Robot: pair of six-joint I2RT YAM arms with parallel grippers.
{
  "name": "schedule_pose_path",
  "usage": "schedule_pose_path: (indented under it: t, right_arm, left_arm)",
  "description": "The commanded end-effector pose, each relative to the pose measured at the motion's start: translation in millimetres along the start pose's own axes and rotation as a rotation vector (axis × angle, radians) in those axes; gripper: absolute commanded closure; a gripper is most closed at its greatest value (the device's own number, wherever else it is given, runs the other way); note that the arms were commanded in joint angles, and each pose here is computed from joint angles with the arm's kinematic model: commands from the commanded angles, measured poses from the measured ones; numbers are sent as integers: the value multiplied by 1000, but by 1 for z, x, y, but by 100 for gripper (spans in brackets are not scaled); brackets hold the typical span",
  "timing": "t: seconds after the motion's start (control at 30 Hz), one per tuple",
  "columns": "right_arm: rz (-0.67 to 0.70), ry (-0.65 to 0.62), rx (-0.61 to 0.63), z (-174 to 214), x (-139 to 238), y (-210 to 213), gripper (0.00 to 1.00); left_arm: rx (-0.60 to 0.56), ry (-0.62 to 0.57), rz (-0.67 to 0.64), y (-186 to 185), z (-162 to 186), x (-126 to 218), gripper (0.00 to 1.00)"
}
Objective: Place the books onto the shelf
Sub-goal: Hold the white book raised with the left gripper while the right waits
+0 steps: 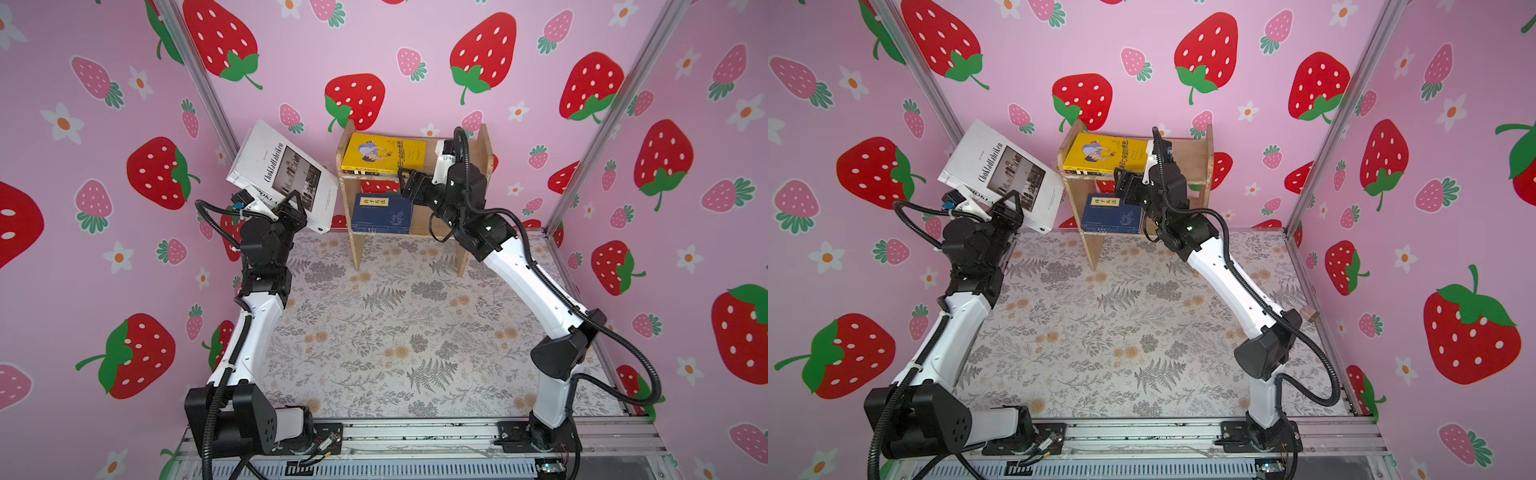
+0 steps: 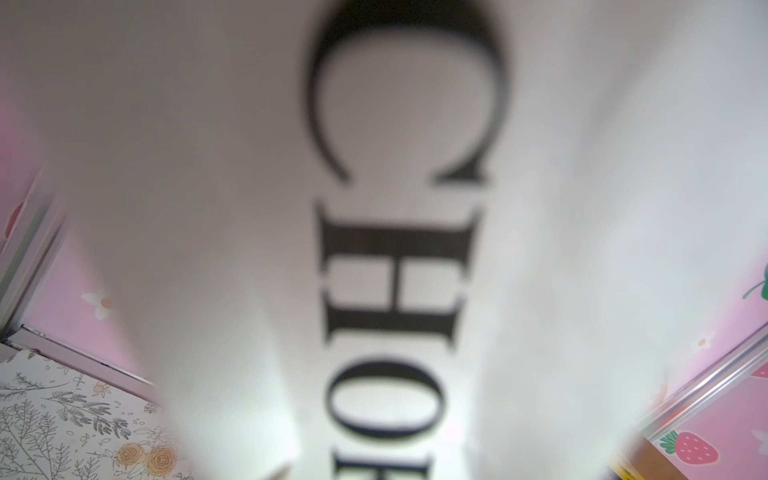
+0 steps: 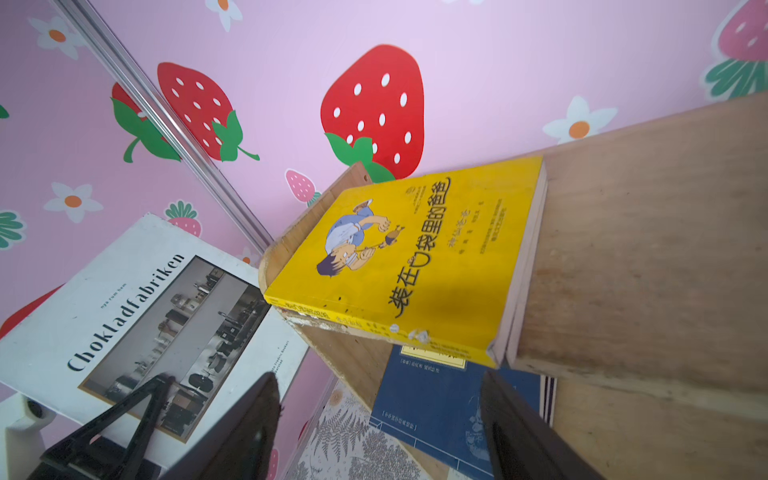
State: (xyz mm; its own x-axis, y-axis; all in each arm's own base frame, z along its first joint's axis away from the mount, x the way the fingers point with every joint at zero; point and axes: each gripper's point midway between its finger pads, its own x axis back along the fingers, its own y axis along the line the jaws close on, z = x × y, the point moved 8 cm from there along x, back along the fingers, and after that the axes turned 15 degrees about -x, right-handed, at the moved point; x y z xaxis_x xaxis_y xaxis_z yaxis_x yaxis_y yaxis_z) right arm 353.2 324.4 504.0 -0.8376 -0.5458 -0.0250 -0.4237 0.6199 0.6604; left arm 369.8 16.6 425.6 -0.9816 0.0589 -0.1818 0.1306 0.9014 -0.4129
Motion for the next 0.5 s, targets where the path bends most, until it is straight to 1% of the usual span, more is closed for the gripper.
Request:
schedule_pose_path:
  t: [0.0, 0.13, 0.47]
  right_arm:
    - [23, -131, 42, -26, 13, 8, 22]
    - [67, -122, 44, -21, 1, 3, 21]
    - [77, -68, 13, -3, -18, -5, 20]
  left_arm:
    - [-14, -101, 95, -20, -30, -2, 91]
    - [-6, -93, 124, -23, -28, -7, 91]
    - [-4, -74, 187, -31, -21, -12, 91]
